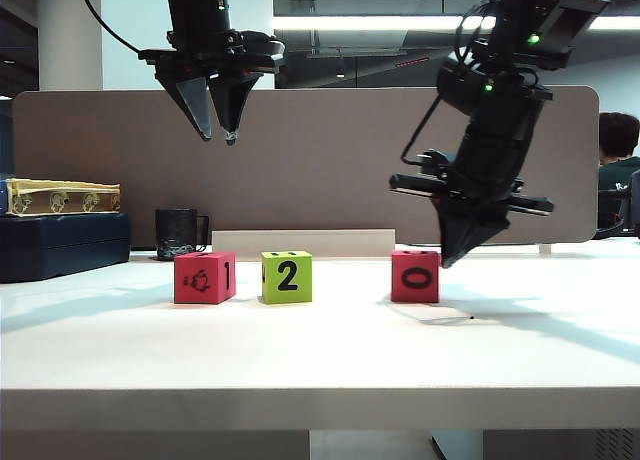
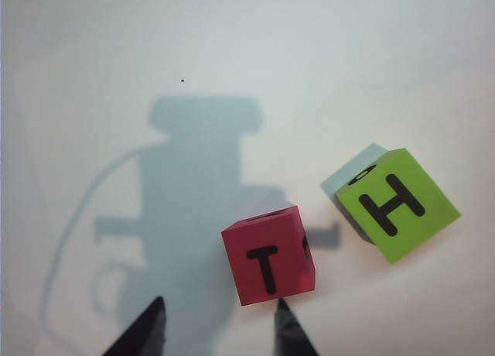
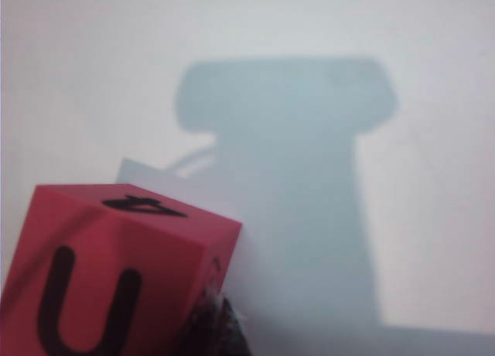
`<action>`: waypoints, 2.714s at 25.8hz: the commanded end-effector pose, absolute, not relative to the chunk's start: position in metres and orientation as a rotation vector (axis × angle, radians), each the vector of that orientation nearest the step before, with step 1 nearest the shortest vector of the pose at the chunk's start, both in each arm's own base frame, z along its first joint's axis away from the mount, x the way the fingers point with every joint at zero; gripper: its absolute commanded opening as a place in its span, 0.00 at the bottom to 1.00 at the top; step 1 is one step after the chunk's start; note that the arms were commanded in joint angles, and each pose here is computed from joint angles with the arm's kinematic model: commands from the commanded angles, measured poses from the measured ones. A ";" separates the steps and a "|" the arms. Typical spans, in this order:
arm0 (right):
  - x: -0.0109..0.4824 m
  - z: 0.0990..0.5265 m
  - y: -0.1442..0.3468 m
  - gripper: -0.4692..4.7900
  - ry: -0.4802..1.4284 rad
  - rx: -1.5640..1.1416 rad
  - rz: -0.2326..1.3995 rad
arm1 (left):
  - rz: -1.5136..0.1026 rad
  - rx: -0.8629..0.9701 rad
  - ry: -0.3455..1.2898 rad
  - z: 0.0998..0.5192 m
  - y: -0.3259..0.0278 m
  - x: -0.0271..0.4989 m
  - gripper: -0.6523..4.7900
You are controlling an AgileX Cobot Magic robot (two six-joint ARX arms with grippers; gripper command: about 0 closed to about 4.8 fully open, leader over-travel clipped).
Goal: Select the appropriate blocks from the scattered letter blocks on the table and arrange them in a row to spell out "THU".
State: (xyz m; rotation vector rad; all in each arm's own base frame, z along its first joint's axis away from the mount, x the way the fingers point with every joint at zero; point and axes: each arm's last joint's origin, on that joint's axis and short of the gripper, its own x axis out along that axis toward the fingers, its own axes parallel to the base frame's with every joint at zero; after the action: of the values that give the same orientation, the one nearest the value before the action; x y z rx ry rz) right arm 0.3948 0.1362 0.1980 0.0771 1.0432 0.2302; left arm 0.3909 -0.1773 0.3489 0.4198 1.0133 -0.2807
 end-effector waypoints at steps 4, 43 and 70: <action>0.392 0.204 0.158 0.07 0.986 0.073 0.301 | -0.277 0.416 1.003 0.351 -0.177 0.391 0.44; 0.390 0.186 0.195 0.07 0.974 0.115 0.413 | -0.227 0.159 1.332 0.260 -0.091 0.448 0.15; 0.387 0.187 0.201 0.07 0.986 0.147 0.485 | -0.425 0.087 1.385 0.222 -0.133 0.454 0.15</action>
State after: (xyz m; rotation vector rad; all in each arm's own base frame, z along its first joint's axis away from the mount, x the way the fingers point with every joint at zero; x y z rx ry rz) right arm 0.3873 0.1976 0.1825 0.1322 1.0038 0.4502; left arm 0.4544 -0.1284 0.2203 0.1053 1.4008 -0.3962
